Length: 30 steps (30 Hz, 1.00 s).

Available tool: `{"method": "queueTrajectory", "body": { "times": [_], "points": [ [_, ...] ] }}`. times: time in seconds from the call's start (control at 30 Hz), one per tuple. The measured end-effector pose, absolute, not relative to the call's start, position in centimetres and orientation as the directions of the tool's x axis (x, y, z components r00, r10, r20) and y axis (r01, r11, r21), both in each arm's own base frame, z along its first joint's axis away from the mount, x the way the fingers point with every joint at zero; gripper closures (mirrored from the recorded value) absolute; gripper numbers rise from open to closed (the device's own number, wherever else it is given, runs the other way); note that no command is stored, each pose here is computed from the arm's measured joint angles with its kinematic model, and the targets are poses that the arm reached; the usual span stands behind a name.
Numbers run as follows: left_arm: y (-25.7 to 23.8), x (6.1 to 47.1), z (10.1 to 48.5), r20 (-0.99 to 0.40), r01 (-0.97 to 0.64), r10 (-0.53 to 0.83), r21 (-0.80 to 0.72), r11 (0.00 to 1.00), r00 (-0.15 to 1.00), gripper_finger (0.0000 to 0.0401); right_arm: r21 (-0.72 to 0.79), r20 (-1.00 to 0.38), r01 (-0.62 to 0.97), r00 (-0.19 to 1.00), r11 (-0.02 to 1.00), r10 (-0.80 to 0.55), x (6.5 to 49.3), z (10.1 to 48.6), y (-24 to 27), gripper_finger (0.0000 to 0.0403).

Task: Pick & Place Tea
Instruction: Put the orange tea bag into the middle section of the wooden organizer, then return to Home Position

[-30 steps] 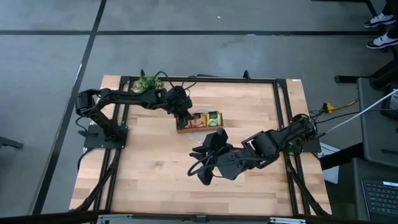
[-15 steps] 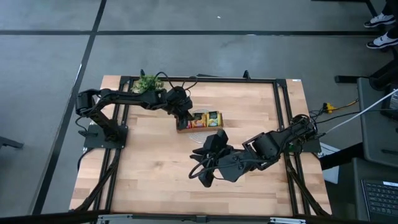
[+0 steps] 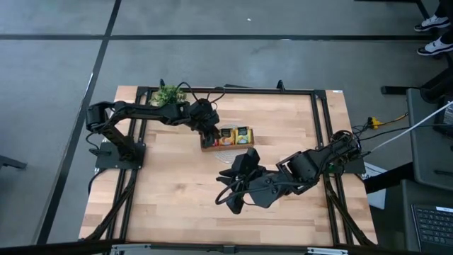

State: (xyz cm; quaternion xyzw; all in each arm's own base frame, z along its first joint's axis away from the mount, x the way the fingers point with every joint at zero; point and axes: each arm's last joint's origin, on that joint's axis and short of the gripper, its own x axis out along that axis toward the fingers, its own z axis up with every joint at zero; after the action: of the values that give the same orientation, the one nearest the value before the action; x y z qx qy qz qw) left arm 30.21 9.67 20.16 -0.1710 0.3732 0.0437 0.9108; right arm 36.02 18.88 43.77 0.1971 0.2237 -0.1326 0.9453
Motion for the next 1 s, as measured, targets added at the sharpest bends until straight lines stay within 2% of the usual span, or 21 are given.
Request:
{"method": "queueTrajectory", "body": {
  "times": [0.13,0.2,0.4,0.6,0.83,1.0],
  "points": [
    [9.2,30.0,21.1,-0.665,-0.188,-0.093,-0.338,0.922,0.741,0.0279,0.287,-0.478,0.330,0.863,0.899,-0.164,36.0,43.7,18.9,0.0326],
    [8.7,29.7,21.9,-0.650,-0.172,-0.096,-0.336,0.926,0.754,0.0293,0.268,-0.489,0.330,0.856,0.905,-0.168,35.9,43.6,18.8,0.0329],
    [6.7,29.1,24.6,-0.579,-0.103,-0.106,-0.316,0.943,0.808,0.0389,0.214,-0.506,0.318,0.845,0.924,-0.174,35.8,43.4,18.7,0.0352],
    [3.8,29.3,26.4,-0.482,-0.059,-0.118,-0.336,0.940,0.868,0.0399,0.136,-0.551,0.338,0.807,0.931,-0.212,35.7,42.3,18.6,0.0396],
    [-0.8,28.1,27.9,-0.405,-0.074,-0.063,-0.314,0.947,0.912,0.0399,0.016,-0.612,0.384,0.734,0.923,-0.294,35.8,40.1,18.3,0.0399],
    [-4.3,27.6,28.8,-0.346,-0.018,-0.095,-0.309,0.951,0.933,0.0400,0.020,-0.687,0.307,0.695,0.952,-0.210,37.0,37.8,17.8,0.0400]
  ]
}}
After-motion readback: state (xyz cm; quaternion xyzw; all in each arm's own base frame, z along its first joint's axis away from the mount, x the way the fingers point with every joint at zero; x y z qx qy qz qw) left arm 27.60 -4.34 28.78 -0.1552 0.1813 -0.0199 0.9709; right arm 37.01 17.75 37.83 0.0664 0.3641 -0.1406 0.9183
